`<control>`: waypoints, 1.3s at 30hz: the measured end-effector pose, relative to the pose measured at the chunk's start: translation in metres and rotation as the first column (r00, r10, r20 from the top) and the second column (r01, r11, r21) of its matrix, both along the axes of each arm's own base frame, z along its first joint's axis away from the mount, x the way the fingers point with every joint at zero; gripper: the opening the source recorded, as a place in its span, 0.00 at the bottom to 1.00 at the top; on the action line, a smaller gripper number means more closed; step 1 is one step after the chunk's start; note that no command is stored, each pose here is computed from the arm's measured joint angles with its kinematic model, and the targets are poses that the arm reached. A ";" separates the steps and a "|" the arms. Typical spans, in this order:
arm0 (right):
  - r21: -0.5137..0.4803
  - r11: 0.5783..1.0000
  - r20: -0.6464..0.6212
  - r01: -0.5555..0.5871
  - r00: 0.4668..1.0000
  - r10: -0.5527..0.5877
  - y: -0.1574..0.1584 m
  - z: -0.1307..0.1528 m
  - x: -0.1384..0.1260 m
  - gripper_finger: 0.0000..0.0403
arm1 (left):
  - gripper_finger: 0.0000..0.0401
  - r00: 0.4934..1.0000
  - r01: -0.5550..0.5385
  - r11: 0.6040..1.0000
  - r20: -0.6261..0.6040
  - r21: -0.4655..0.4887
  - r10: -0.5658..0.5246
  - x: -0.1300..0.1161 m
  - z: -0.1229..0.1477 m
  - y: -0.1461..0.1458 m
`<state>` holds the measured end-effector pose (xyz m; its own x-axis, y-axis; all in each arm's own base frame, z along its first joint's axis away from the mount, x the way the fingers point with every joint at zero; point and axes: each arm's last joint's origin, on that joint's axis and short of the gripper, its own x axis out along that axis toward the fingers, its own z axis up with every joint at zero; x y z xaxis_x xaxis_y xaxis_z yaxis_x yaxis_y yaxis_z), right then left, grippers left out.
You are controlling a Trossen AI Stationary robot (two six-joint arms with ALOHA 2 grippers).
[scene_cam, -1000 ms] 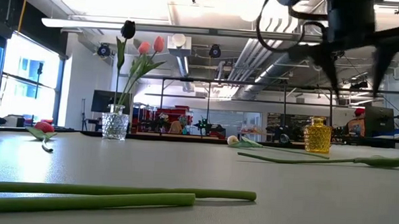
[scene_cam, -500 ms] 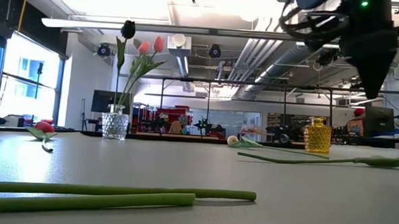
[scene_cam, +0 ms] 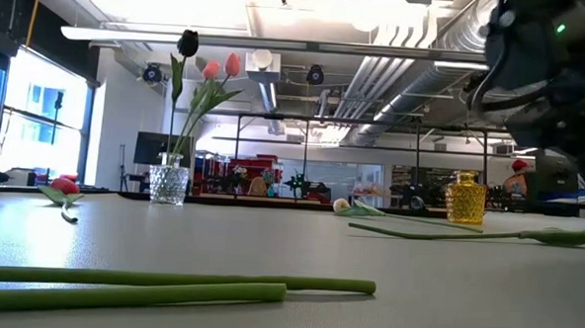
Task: Sort flowers into vase by color
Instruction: Put the black flower into the transparent vase
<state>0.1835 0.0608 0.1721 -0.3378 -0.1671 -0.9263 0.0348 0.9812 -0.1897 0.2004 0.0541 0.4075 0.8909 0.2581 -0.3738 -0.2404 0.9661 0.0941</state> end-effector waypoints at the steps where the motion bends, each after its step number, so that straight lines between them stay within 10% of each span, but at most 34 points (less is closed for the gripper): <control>1: -0.001 1.000 0.021 -0.019 1.000 0.019 -0.002 0.001 -0.003 0.48 | 0.36 1.000 -0.017 1.000 0.009 -0.001 0.017 0.000 0.001 0.000; 9: 0.122 0.992 0.260 0.014 0.965 -0.045 -0.008 -0.011 -0.024 0.48 | 0.33 0.999 -0.042 0.994 0.023 -0.096 0.044 0.002 -0.001 0.000; 24: 0.036 0.997 0.364 0.074 0.928 -0.082 -0.008 -0.021 -0.013 0.47 | 0.25 0.993 -0.118 0.970 -0.034 -0.211 0.113 0.021 -0.015 -0.010; 33: 0.167 0.983 0.343 0.075 0.930 -0.129 -0.001 -0.030 -0.003 0.18 | 0.20 0.994 -0.102 0.972 -0.057 -0.210 0.092 0.023 -0.017 -0.019; 39: 0.409 0.895 0.289 0.180 0.904 -0.314 0.004 -0.006 0.015 0.02 | 0.20 0.997 -0.059 0.976 -0.057 -0.210 0.048 0.024 -0.017 -0.029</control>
